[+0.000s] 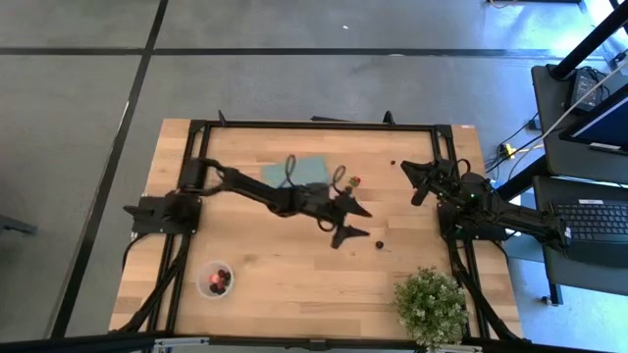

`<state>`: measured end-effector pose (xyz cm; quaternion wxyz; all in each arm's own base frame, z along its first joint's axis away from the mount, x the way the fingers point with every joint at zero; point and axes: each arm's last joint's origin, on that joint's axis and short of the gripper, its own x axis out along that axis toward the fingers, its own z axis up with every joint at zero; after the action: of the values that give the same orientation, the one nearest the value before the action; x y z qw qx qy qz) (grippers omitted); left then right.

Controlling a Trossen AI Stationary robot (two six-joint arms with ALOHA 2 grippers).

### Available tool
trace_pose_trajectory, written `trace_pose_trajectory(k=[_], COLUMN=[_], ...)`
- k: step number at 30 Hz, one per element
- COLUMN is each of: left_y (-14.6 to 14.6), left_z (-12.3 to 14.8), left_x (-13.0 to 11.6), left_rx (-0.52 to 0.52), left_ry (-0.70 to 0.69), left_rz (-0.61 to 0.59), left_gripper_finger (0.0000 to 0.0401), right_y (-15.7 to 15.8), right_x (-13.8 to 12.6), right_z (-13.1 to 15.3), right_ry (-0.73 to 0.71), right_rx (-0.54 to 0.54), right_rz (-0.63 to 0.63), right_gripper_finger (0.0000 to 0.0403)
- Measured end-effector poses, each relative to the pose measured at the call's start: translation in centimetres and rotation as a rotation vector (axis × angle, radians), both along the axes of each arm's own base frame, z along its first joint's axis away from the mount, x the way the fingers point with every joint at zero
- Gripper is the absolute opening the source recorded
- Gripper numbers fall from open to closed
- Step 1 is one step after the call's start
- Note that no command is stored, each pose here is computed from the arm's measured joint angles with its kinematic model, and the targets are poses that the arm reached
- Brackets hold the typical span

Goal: Pick and placing Produce into tupperware
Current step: Put the black cherry into the transparent container

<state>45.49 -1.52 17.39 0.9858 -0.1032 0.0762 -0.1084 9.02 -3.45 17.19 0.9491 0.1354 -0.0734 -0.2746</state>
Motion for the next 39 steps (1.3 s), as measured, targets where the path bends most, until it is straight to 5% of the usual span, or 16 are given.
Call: trace_pose_trajectory(k=[4,11,27,39], left_y=[-0.6,0.4,-2.4,-2.5], left_z=[-1.2,-2.2,-8.3,-8.0], left_x=[2.3,4.5,4.9,5.0], left_rx=[-0.046,0.014,0.139,0.153], left_ry=[-0.049,-0.004,0.120,0.093], left_rz=[-0.091,-0.083,0.006,0.062], left_gripper_finger=[0.0263,0.0252,0.0240,0.0229], right_y=[0.0,0.0,0.0,0.0], right_x=[0.0,0.0,0.0,0.0], right_z=[-0.1,-0.1,0.0,-0.1], right_ry=[0.005,0.004,0.003,0.003], right_rx=[0.001,0.002,0.004,0.005], right_rz=[0.000,0.001,0.002,0.001], right_gripper_finger=[0.0061,0.0061,0.0061,0.0061])
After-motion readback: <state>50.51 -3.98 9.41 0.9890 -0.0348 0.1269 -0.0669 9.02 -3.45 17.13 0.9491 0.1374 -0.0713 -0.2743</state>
